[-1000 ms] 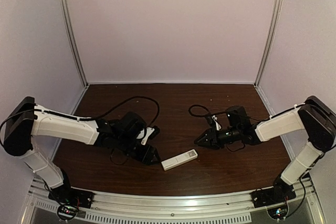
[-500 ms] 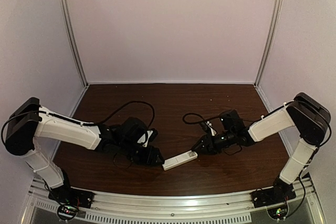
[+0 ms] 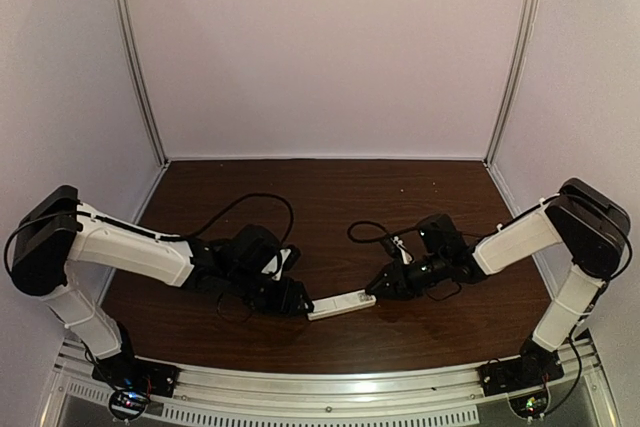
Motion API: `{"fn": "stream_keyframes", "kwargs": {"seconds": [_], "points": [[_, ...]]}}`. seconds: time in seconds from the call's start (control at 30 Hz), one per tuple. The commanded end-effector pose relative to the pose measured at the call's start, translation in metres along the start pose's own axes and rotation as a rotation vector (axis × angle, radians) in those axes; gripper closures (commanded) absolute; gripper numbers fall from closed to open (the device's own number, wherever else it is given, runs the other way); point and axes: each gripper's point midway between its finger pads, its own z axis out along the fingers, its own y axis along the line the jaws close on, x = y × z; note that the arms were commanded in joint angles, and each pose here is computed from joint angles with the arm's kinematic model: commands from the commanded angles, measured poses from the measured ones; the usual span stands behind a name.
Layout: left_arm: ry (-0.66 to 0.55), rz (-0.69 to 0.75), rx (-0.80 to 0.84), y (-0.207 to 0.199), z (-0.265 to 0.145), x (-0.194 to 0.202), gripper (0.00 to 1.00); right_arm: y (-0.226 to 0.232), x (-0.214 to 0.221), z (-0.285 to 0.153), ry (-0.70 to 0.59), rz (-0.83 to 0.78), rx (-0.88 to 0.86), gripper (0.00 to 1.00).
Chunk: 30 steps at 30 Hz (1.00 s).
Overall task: Load the batteries into the remote control
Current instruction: Adjust the remote control at the center of the board, then load the battery cover onto the remote control.
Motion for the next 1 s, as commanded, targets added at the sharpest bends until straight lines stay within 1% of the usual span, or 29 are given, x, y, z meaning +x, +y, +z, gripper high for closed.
{"fn": "stream_keyframes", "kwargs": {"seconds": [0.0,0.1,0.23,0.4,0.63,0.97], "points": [[-0.025,-0.006,-0.005,0.000,0.003,-0.006,0.40,0.005,0.013,-0.001,0.018,0.002,-0.001,0.63],[-0.029,-0.005,-0.004,-0.002,0.004,-0.008,0.41,0.005,0.016,-0.002,0.020,0.006,0.002,0.64],[-0.055,-0.018,0.004,-0.002,0.005,-0.018,0.45,0.004,0.018,-0.002,0.022,0.011,0.005,0.64],[-0.067,-0.019,0.007,-0.005,0.009,-0.028,0.49,0.003,0.020,-0.001,0.028,0.011,0.007,0.64],[-0.078,-0.043,-0.003,0.001,0.012,-0.038,0.52,0.002,0.022,-0.001,0.031,0.011,0.009,0.64],[-0.045,-0.037,0.013,-0.002,0.020,-0.036,0.58,0.002,0.023,0.000,0.035,0.011,0.005,0.64]]}}
